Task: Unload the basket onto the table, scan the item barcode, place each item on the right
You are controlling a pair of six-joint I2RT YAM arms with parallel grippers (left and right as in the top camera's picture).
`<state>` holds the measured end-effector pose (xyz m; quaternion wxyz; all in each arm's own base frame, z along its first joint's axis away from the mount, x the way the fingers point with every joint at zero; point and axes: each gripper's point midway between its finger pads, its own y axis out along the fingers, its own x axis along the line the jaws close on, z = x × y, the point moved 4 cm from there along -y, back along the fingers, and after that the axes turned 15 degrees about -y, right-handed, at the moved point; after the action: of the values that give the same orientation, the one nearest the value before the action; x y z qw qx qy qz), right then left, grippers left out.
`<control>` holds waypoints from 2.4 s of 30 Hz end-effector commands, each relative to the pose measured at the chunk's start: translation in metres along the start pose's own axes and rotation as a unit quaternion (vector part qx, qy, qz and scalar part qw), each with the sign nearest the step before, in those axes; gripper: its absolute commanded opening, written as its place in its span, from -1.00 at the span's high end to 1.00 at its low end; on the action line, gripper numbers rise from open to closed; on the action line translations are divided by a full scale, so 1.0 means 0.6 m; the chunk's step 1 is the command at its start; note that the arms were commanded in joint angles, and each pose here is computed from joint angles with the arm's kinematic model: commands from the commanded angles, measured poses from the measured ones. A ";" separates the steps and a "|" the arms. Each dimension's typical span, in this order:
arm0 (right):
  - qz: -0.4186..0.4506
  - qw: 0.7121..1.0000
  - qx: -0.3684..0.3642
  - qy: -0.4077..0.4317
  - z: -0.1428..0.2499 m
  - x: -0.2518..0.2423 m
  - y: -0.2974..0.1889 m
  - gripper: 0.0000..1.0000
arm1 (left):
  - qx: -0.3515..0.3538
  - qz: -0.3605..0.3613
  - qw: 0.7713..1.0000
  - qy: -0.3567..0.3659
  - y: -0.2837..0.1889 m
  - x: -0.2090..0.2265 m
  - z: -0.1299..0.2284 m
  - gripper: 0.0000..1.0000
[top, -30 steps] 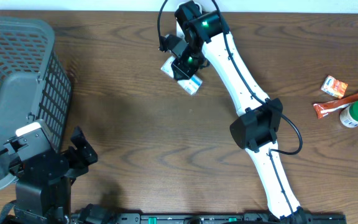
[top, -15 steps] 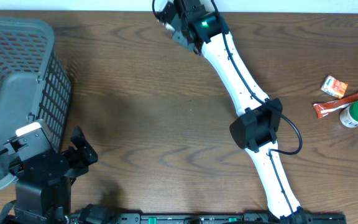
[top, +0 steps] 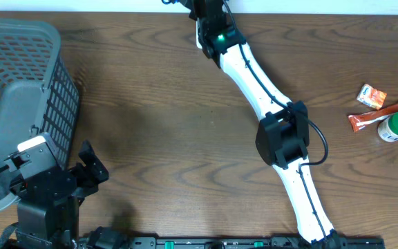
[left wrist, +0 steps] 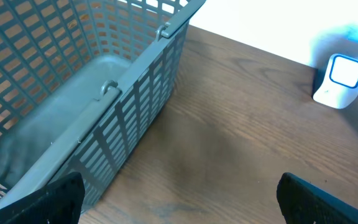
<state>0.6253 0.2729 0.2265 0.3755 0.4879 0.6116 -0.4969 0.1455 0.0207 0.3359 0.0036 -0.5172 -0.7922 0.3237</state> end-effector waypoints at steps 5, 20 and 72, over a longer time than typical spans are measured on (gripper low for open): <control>-0.004 0.995 0.019 -0.094 0.009 0.128 0.046 0.28 | -0.005 0.002 1.000 0.000 -0.005 0.000 -0.006 -0.96; -0.050 0.994 0.021 -0.092 -0.020 0.095 -0.008 0.31 | -0.005 0.002 1.000 0.000 -0.005 0.000 -0.006 -0.96; -0.069 0.752 -0.061 0.653 0.502 -0.489 -0.626 -0.98 | -0.005 0.002 1.000 0.000 -0.005 0.000 -0.006 -0.96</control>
<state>0.3403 -0.1279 0.5086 -0.1058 0.6703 0.7283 -0.0957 0.1454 0.0207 0.3358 0.0038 -0.5172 -0.7923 0.3238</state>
